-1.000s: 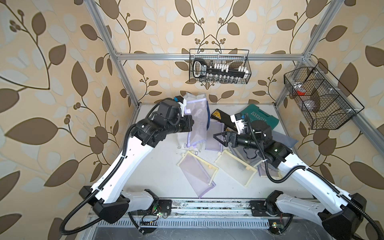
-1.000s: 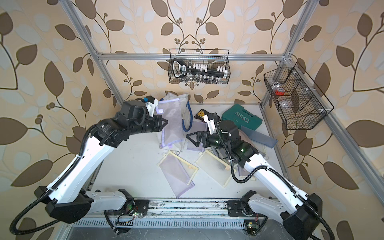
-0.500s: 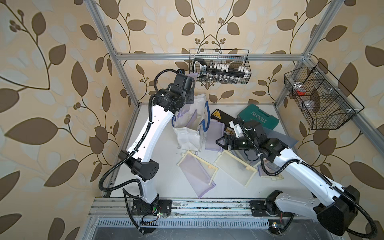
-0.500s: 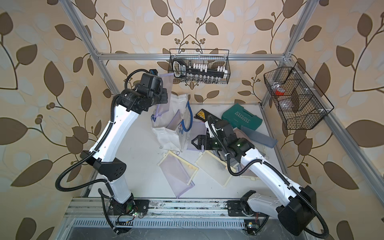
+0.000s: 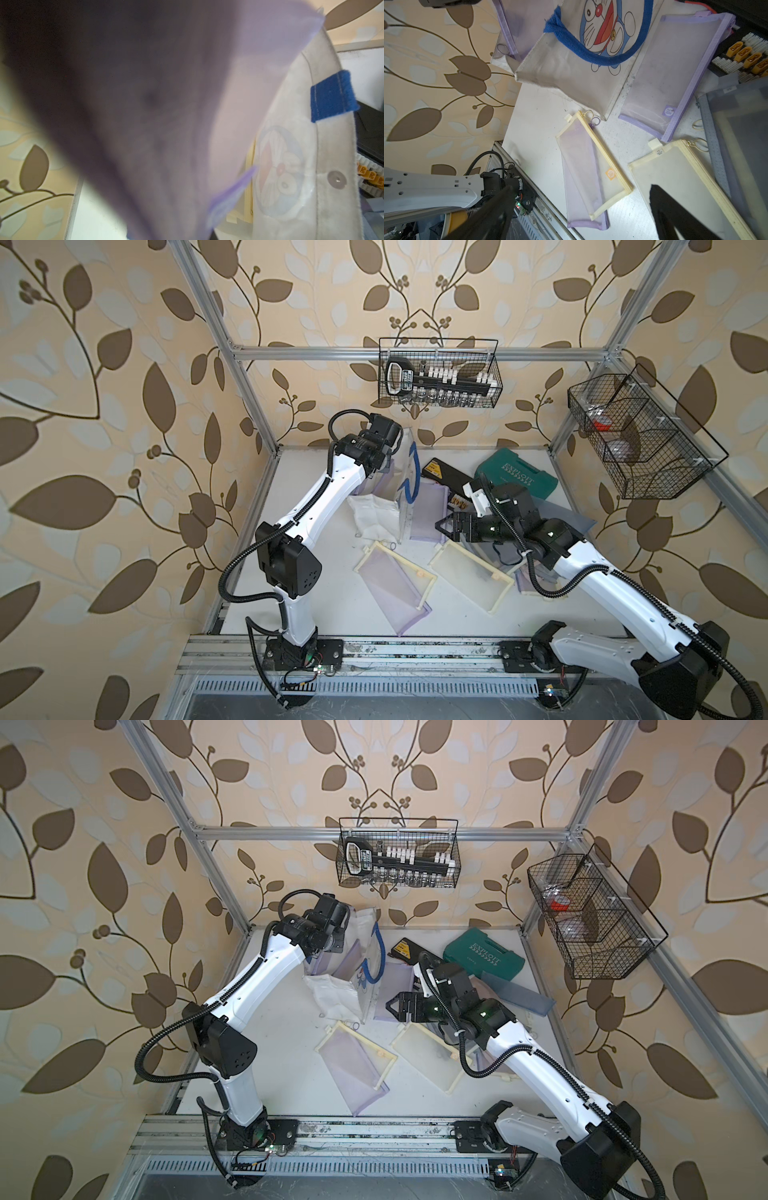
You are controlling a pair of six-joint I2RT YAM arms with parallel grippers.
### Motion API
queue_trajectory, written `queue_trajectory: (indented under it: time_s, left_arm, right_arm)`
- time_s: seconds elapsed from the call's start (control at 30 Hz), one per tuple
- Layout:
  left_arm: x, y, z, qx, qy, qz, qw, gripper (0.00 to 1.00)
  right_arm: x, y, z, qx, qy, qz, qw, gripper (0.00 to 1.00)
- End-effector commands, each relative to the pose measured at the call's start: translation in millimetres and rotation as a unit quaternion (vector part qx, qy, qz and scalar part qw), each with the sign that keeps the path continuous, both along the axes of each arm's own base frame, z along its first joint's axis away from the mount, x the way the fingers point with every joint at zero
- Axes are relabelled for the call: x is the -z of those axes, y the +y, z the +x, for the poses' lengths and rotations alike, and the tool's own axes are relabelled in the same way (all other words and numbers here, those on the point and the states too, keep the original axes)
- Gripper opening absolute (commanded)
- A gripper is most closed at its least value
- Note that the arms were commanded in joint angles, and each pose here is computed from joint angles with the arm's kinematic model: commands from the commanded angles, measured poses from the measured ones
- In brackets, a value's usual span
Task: Put the pencil pouch into the canvas bag
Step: Place the pencil pouch in the canvas bag, then pick up the pencil pouch.
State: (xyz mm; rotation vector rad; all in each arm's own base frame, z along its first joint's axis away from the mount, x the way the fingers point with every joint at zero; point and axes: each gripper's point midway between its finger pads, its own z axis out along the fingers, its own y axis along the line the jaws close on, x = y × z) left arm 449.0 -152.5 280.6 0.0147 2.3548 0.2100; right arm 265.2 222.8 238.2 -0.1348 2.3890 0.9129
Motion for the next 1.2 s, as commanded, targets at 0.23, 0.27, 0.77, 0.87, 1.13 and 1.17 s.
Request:
queue_trajectory:
  time_s: [0.23, 0.27, 0.77, 0.87, 1.13, 1.17]
  left_arm:
    - [4.3, -6.4, 12.6, -0.003, 0.016, -0.006, 1.0, 0.29]
    - [2.7, -7.2, 12.6, 0.0, 0.016, -0.008, 1.0, 0.38]
    - [-37.0, -19.0, -99.5, 0.076, 0.056, -0.118, 0.988, 0.78]
    - [-22.9, -21.8, -154.3, 0.087, 0.097, -0.177, 0.976, 0.83]
    - [66.9, -21.5, -277.0, 0.047, 0.221, -0.329, 0.917, 0.85]
    - [81.1, -21.1, -285.1, 0.038, 0.234, -0.342, 0.909, 0.85]
  right_arm:
    - [-7.9, 3.0, 7.6, -0.003, -0.015, 0.0, 1.0, 0.99]
    - [-7.6, 3.1, 7.3, -0.003, -0.015, 0.001, 1.0, 0.99]
    - [39.3, 4.1, -1.5, -0.011, 0.03, -0.005, 0.999, 0.99]
    - [61.7, 7.8, -3.9, -0.023, 0.059, -0.014, 0.998, 0.99]
    - [116.3, 24.9, -2.4, -0.06, 0.116, -0.02, 0.991, 0.98]
    - [122.7, 28.1, -2.1, -0.065, 0.122, -0.02, 0.99, 0.98]
